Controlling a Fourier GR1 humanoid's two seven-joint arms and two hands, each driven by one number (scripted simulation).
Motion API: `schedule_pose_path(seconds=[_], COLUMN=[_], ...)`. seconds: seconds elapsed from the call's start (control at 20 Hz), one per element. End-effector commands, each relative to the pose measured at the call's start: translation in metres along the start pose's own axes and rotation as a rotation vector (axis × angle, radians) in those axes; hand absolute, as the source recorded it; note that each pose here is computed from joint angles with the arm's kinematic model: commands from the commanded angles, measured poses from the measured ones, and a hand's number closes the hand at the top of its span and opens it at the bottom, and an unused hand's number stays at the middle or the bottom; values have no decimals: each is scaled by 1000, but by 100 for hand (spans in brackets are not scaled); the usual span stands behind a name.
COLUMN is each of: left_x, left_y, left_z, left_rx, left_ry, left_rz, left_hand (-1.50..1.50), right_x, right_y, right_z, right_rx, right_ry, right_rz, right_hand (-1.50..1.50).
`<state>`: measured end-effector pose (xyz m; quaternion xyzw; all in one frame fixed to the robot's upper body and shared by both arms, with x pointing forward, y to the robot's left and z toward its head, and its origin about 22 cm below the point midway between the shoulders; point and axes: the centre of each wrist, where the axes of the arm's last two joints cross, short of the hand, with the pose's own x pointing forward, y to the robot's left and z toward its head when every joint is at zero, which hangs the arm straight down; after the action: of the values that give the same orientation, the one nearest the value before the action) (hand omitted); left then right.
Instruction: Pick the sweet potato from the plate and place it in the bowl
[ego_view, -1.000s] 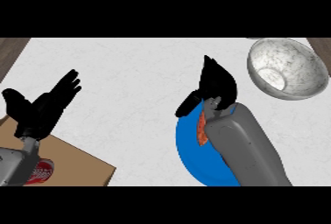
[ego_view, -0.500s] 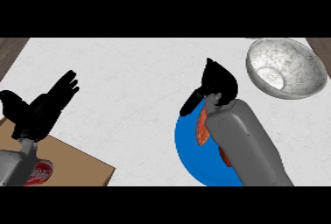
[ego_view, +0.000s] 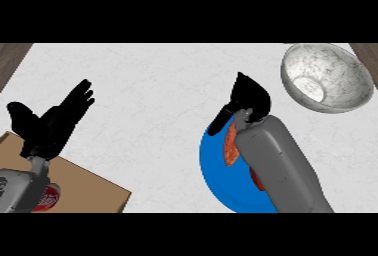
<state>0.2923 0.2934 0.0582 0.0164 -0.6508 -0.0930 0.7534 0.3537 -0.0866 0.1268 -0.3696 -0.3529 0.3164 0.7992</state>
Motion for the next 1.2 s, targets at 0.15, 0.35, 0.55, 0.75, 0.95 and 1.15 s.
schedule_pose_path(seconds=[0.15,0.35,0.55,0.75,0.95,1.15], left_x=[1,14,26,2,-1,8], left_y=[-2,-2,-5,4,-2,1], left_z=[4,2,-7,1,-2,-9], left_rx=[-27,3,-16,-9,9,-4], left_ry=[-3,-3,-14,-7,-5,-16], left_rz=[-4,-1,8,-15,7,0], left_hand=[0,0,0,0,0,0], right_x=[7,-6,-18,-20,-31,-35], right_y=[9,14,38,34,42,43], right_z=[2,-9,-23,-21,-28,-36], right_rx=[40,67,70,80,93,108], right_ry=[236,236,266,276,288,306], right_rz=[23,27,28,24,33,20], right_hand=[-150,-150,-150,-150,-150,-150])
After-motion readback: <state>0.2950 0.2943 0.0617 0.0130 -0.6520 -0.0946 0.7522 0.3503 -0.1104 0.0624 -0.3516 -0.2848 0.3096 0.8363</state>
